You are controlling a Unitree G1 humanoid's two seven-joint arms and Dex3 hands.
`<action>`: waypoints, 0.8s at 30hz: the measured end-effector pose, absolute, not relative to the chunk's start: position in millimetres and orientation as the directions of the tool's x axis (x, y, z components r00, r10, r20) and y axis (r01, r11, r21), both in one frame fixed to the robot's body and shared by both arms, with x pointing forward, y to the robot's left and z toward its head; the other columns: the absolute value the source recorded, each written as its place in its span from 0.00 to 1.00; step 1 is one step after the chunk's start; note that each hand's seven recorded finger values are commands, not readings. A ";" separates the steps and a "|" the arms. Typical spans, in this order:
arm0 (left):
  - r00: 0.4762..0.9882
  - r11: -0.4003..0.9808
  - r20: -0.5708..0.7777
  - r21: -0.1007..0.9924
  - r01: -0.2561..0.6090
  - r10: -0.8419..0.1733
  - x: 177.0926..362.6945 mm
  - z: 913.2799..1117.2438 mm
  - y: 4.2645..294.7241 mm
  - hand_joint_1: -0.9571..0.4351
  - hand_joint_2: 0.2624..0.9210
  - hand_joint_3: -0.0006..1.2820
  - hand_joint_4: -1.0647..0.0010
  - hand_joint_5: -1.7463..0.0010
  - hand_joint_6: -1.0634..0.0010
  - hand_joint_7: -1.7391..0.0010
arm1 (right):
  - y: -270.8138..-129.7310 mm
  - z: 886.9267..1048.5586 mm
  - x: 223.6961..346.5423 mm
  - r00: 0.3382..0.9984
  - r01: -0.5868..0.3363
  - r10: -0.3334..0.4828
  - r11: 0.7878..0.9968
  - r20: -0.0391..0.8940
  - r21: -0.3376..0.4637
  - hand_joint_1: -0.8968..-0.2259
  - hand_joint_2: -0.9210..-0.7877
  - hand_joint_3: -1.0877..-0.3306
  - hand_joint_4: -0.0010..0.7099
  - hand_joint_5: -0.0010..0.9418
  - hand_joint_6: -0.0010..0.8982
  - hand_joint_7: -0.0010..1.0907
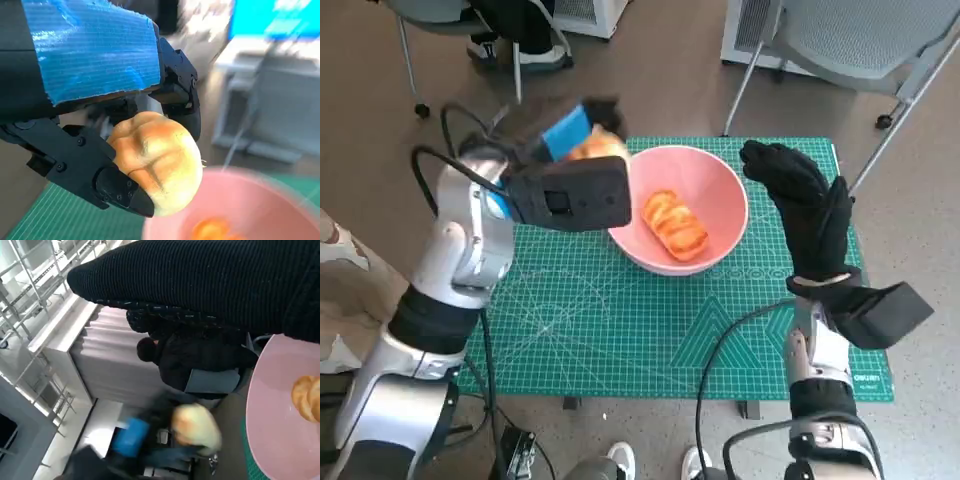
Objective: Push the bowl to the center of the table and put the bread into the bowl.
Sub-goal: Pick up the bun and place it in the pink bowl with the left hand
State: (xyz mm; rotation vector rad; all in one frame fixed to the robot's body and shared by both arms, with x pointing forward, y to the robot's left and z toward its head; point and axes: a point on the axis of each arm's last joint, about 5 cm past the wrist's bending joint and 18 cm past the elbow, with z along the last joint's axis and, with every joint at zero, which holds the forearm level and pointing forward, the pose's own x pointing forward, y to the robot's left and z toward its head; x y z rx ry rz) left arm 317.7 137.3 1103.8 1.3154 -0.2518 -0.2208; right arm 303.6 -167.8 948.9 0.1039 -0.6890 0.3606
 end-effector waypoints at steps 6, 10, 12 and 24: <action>0.939 0.236 0.039 0.971 0.046 -0.341 318.6 1099.5 125.3 0.69 0.98 0.04 0.33 0.27 0.33 0.46 | -168.9 947.2 302.3 0.716 -0.355 0.287 0.935 0.636 -0.022 0.41 0.00 0.36 0.32 0.00 0.07 0.43; 0.927 0.224 0.016 0.972 0.074 -0.375 321.0 1095.5 114.6 0.69 0.98 0.04 0.31 0.29 0.34 0.45 | -169.7 947.7 301.4 0.713 -0.351 0.283 0.936 0.641 -0.023 0.41 0.00 0.36 0.32 0.00 0.07 0.43; 0.919 0.217 0.004 0.972 0.088 -0.393 322.7 1093.6 109.1 0.69 0.99 0.04 0.32 0.29 0.35 0.44 | -170.5 947.7 300.7 0.712 -0.349 0.281 0.937 0.644 -0.024 0.41 0.00 0.36 0.32 0.00 0.07 0.43; 0.847 0.178 -0.150 0.945 0.275 -0.510 340.8 1077.4 89.4 0.56 0.85 0.05 0.80 0.89 0.74 0.88 | -176.1 944.5 294.6 0.720 -0.317 0.250 0.948 0.648 -0.013 0.39 0.00 0.37 0.32 0.00 0.08 0.42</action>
